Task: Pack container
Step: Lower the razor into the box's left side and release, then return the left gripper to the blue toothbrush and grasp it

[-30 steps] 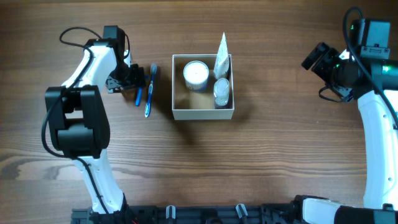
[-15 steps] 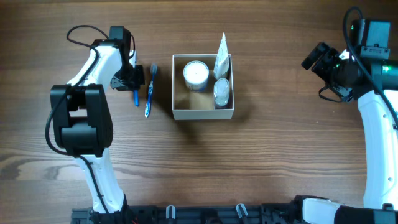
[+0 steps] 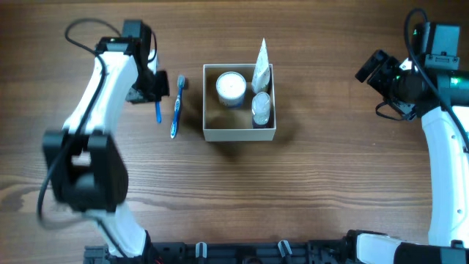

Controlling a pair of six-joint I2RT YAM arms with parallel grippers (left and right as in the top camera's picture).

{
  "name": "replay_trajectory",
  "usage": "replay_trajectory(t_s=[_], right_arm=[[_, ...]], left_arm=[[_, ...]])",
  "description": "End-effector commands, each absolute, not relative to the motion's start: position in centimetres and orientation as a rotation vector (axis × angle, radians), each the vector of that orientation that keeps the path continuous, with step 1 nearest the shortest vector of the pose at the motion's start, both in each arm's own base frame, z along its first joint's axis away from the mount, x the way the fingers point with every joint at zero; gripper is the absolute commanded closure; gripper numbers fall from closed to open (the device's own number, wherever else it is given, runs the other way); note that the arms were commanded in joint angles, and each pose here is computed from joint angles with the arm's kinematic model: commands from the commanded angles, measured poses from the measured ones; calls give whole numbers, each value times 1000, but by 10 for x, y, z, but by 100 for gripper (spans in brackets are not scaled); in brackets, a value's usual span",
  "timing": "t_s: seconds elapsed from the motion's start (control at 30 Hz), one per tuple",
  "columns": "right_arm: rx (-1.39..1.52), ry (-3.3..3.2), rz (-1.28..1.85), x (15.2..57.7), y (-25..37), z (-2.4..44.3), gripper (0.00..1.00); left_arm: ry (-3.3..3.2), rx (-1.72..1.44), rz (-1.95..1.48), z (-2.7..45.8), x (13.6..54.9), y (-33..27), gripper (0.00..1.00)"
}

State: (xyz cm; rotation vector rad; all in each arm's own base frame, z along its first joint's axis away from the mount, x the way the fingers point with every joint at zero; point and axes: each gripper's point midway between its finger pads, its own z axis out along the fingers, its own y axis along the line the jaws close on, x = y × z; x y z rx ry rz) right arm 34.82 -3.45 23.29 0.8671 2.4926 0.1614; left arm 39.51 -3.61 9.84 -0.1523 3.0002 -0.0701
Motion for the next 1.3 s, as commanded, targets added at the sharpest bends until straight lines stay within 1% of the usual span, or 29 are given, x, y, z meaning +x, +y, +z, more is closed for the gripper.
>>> replay_trajectory(t_s=[0.0,0.03,0.07,0.13,0.2,0.3,0.37,0.6,0.7,0.77,0.8,0.87,1.03,1.13,1.2,1.27], right_arm=[[848,2502,155,349,-35,232,0],[848,2502,156,349,-35,232,0],[848,2502,155,349,-35,232,0],[848,2502,155,349,-35,232,0],[848,2502,156,349,-35,232,0],[848,2502,155,349,-35,232,0],[848,2502,156,349,-35,232,0],[848,2502,156,349,-35,232,0],[848,2502,156,349,-35,232,0],[848,2502,155,349,-35,232,0],[848,2502,155,349,-35,232,0],[848,2502,155,349,-35,232,0],[848,2502,155,349,-35,232,0],[848,2502,155,349,-35,232,0],[848,2502,156,349,-35,232,0],[848,2502,156,349,-35,232,0]], left_arm=[[2763,24,-231,188,390,-102,93],[2735,65,-247,197,387,-116,93],[2711,121,-263,203,382,-134,90],[2696,197,-241,203,376,-158,87],[2703,167,-185,195,375,-167,86],[2749,143,-160,165,376,-189,85],[2783,120,-140,151,376,-192,87],[2842,82,-47,116,383,-188,85],[2833,79,-30,117,385,-186,86],[2818,77,-36,126,384,-185,84],[2806,75,-44,133,384,-185,82],[2769,65,-45,150,382,-180,72],[2675,-32,58,190,383,-138,39],[2697,-115,96,187,387,-109,20],[2744,-179,99,172,389,-91,11],[2823,-169,70,145,392,-77,7]])
